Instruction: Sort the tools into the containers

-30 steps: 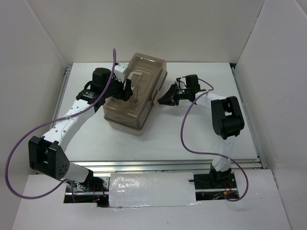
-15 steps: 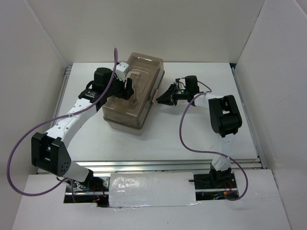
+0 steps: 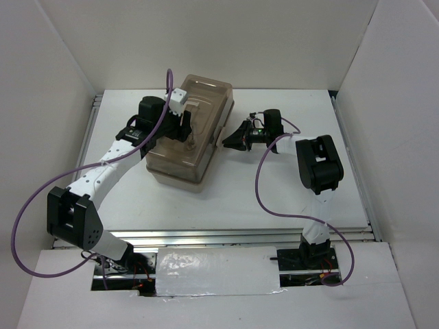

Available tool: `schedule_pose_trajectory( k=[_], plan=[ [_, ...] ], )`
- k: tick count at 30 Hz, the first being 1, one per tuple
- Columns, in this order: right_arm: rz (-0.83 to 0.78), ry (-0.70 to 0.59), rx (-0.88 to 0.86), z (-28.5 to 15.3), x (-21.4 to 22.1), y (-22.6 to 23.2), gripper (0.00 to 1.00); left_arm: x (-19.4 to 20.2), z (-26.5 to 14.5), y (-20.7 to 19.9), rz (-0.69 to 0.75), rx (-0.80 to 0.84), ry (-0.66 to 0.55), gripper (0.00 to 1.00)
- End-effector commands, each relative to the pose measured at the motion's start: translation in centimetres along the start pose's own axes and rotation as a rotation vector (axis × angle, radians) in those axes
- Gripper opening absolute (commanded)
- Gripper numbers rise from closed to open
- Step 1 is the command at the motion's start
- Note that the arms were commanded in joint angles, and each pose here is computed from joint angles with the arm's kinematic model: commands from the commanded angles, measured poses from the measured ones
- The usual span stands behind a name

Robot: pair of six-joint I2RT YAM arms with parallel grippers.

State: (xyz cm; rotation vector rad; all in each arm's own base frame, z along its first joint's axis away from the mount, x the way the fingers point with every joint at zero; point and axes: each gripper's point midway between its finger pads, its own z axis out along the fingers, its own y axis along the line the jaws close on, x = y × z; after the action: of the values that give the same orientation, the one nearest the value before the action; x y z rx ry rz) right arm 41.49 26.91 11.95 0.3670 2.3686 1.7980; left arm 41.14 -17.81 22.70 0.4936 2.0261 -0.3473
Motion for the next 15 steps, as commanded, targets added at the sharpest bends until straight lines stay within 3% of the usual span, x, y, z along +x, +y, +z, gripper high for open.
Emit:
schedule_pose_trajectory(
  k=[1,15],
  plan=[
    [0.010,-0.028,0.046,2.4,0.3,-2.4,0.30,8.5,1.5,-2.4,-0.015,0.088,0.285,0.72],
    [0.100,-0.033,0.018,3.1,0.4,-4.3,0.20,10.2,2.3,-3.5,-0.034,0.151,0.332,0.68]
  ],
)
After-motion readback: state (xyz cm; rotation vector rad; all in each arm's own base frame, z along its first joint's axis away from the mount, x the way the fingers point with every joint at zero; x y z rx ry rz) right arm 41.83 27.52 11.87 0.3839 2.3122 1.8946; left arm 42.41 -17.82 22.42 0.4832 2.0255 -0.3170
